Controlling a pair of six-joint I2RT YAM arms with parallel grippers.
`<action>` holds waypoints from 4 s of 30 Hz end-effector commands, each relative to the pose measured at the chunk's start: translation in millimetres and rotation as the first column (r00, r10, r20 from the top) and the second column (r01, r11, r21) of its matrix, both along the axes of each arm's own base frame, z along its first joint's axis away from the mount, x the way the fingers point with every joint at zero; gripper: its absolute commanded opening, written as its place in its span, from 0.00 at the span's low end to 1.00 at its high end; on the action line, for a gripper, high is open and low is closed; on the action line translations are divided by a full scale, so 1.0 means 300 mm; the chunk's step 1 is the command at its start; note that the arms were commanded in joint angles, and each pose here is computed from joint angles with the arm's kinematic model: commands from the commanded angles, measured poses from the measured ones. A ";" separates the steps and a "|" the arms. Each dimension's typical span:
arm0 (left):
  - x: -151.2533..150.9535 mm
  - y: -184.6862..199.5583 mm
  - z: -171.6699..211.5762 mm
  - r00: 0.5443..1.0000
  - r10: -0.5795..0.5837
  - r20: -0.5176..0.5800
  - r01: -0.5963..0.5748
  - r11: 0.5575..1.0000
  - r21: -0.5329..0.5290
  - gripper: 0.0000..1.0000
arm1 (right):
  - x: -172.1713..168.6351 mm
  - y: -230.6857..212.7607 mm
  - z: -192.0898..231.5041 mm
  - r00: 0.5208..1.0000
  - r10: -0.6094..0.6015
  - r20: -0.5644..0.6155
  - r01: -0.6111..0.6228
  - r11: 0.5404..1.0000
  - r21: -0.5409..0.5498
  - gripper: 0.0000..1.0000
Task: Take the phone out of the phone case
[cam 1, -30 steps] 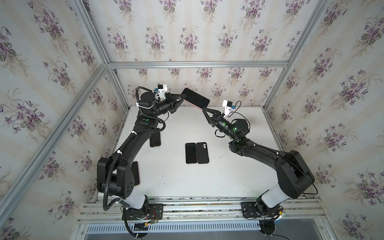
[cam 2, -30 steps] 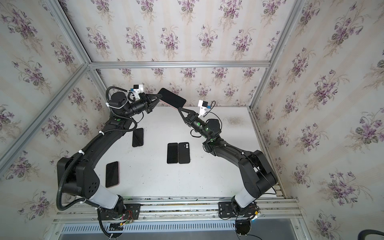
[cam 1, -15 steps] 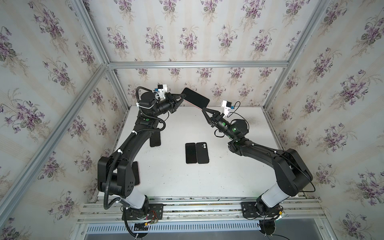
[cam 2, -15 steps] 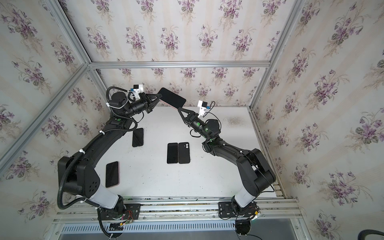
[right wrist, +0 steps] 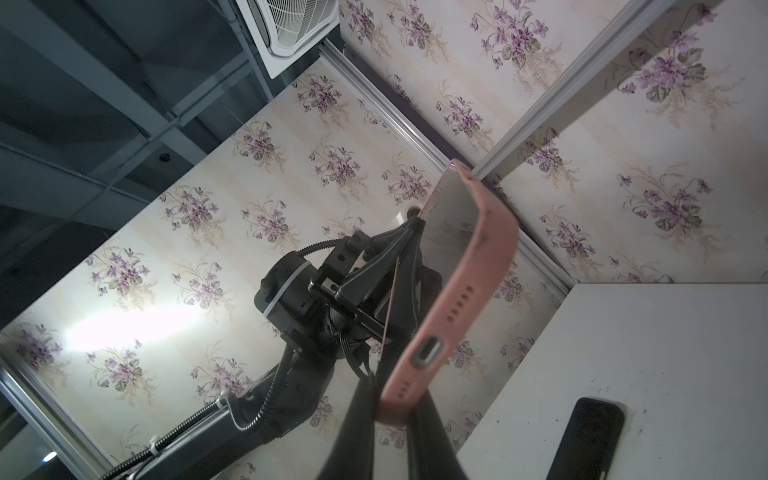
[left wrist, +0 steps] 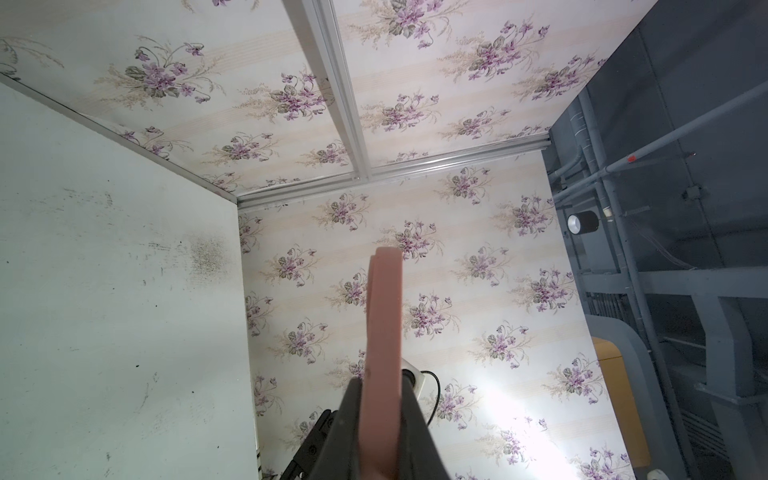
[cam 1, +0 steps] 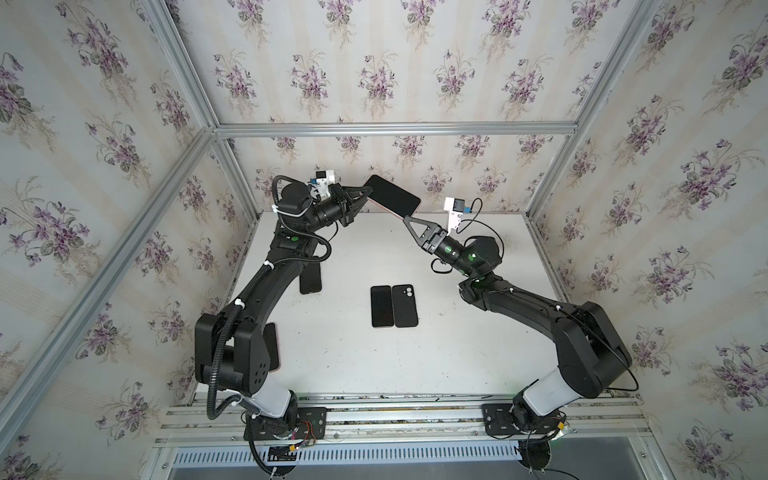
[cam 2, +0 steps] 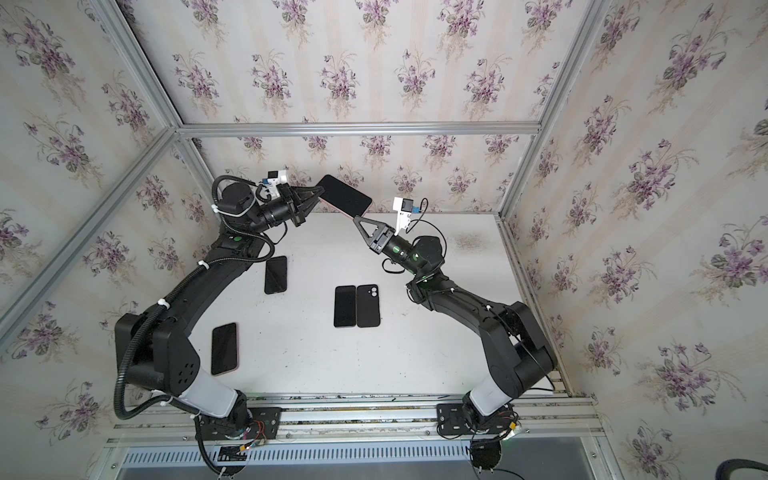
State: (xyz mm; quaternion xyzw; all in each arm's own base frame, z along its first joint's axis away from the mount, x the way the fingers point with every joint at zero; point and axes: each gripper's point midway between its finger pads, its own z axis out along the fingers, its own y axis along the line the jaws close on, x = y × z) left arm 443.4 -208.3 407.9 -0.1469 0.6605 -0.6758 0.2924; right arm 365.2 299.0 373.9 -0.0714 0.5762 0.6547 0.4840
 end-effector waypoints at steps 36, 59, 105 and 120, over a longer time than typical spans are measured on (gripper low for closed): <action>-0.098 -0.069 0.076 0.985 -0.173 0.000 0.173 0.985 -0.006 0.00 | -0.003 -0.135 -0.064 0.951 -0.073 0.300 0.216 0.850 -0.480 0.34; -0.041 -0.070 0.059 0.990 -0.141 0.004 0.141 0.990 0.016 0.00 | -0.120 -0.053 0.095 0.981 -0.017 0.195 0.045 0.989 -0.140 0.60; -0.121 -0.140 0.099 0.971 -0.239 -0.014 0.238 0.971 -0.007 0.00 | 0.065 -0.142 -0.037 0.926 -0.212 0.311 0.319 0.881 -0.349 0.00; -0.182 -0.128 0.179 0.923 -0.322 0.209 0.270 0.931 0.245 0.00 | -0.005 -0.358 -0.220 0.925 -0.276 0.262 0.378 0.751 -0.542 0.73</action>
